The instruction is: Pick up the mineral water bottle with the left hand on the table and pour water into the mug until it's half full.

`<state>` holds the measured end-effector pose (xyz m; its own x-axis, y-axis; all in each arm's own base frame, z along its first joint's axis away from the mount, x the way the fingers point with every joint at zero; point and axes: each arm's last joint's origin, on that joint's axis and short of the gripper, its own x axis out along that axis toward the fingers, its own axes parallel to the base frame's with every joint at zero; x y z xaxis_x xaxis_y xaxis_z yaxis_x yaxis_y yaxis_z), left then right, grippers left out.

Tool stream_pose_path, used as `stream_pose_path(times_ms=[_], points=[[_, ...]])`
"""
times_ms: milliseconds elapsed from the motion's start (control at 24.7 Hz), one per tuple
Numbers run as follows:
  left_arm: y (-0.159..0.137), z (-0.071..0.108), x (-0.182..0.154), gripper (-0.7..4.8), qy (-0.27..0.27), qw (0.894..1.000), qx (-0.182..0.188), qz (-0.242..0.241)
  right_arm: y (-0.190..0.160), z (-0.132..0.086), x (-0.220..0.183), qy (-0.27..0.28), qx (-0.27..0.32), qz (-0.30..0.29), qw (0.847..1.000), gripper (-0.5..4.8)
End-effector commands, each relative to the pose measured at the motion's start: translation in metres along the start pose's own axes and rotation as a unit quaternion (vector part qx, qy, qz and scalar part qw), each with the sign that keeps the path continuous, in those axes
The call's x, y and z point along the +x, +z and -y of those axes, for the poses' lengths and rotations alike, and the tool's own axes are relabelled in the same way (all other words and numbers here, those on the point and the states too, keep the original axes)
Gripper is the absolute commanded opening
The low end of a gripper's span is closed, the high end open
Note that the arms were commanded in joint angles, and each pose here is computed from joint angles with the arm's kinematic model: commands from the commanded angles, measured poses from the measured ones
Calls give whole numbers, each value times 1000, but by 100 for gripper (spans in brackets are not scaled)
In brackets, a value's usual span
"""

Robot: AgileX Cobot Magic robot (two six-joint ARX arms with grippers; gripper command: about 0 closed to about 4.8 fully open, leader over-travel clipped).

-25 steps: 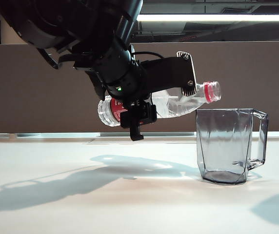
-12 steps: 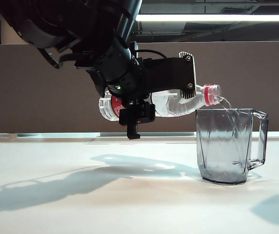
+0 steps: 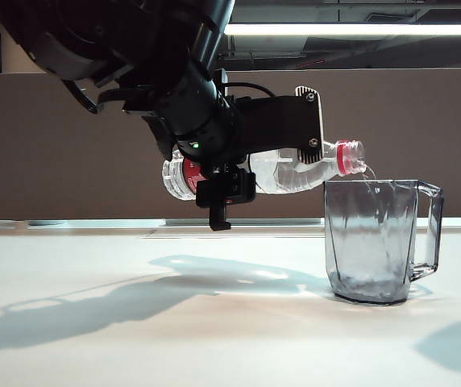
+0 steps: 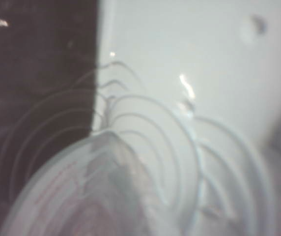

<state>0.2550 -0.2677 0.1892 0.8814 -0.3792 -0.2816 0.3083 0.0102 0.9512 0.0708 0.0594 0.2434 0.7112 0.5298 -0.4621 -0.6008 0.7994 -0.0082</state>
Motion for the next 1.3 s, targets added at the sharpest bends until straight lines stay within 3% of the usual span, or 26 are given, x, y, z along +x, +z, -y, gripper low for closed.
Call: stream_pose_path(times_ms=[41,284,405,1297], points=[[4,-12,-2,238,34,999,-15,7,3,0,-1,1,2,9,1000,-2],[4,-12,-2,238,34,999,-11,7,3,0,-1,1,2,9,1000,-2],[4,-12,-2,238,34,999,8,6,3,0,-1,1,2,9,1000,-1],[3,-12,-2,238,36,999,7,-5,3,0,-1,1,2,9,1000,-1]])
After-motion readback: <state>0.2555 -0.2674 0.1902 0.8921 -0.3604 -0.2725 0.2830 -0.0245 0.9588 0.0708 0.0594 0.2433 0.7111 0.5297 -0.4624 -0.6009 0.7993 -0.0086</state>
